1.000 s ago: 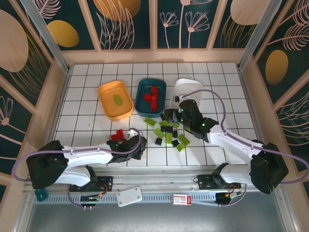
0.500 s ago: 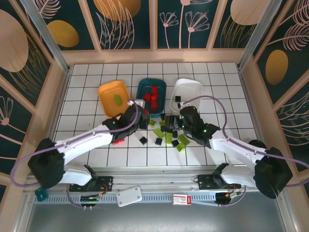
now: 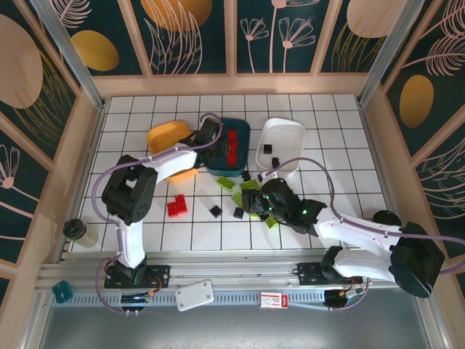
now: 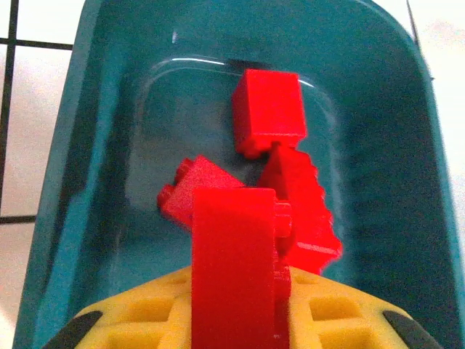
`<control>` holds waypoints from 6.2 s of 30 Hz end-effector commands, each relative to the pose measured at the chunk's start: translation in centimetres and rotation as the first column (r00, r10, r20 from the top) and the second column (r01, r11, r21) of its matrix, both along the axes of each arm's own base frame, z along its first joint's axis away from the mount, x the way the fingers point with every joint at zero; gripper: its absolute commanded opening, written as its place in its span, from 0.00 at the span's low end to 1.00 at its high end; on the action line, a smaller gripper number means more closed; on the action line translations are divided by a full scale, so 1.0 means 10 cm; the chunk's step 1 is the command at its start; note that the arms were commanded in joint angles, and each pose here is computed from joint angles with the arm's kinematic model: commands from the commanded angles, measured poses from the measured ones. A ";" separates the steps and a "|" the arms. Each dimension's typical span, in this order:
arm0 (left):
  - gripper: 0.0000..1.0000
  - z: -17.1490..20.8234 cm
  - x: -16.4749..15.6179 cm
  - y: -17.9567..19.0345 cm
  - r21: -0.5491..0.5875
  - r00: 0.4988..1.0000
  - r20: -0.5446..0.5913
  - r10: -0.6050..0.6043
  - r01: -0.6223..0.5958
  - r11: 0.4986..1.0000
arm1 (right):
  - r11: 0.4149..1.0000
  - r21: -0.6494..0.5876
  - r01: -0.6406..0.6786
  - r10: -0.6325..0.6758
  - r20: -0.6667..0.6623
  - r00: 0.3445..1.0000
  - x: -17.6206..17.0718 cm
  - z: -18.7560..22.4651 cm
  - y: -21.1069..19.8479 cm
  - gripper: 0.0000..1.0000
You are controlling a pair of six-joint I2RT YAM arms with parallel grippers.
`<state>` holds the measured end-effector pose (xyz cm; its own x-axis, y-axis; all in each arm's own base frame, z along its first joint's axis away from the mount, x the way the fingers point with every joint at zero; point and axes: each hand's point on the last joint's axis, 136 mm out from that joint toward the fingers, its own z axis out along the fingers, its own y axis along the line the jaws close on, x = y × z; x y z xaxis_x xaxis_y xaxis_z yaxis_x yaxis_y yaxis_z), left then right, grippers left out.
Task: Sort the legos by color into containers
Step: Place the lego in the container, then pick up the lego from the bottom-center of the table, then place the lego in the container, then pick up the lego from the middle-left of the table, then place the lego in the container, then pick up the lego from the bottom-center of the table.
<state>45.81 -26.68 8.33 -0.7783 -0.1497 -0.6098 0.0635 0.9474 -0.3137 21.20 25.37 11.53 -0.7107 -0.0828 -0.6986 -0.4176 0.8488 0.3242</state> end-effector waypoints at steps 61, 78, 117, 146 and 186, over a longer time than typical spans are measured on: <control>0.99 0.47 -2.23 1.28 -0.389 0.982 0.121 0.148 -0.091 0.917 | 0.938 -0.051 0.343 -0.340 0.048 0.939 1.96 0.23 -0.79 0.30; 0.92 0.29 -2.27 0.79 -0.398 0.996 0.036 -0.080 0.088 0.913 | 0.909 0.020 0.416 -0.416 0.050 0.908 2.09 0.40 -0.92 0.72; 0.24 -0.42 -2.40 -0.69 0.094 0.910 -0.078 -0.408 0.414 0.905 | 0.873 0.149 0.465 -0.478 0.067 0.876 0.93 0.47 -1.32 0.73; 0.52 0.42 -0.13 -2.09 -0.167 0.937 0.132 -0.324 0.344 0.924 | 0.877 0.191 0.440 -0.441 -0.042 0.897 0.37 0.10 -1.36 0.73; 0.99 0.77 -2.01 -0.05 -0.342 0.965 0.182 -0.191 0.244 0.908 | 0.981 -0.127 0.150 -0.179 -0.270 0.946 -0.43 -0.83 -0.63 0.56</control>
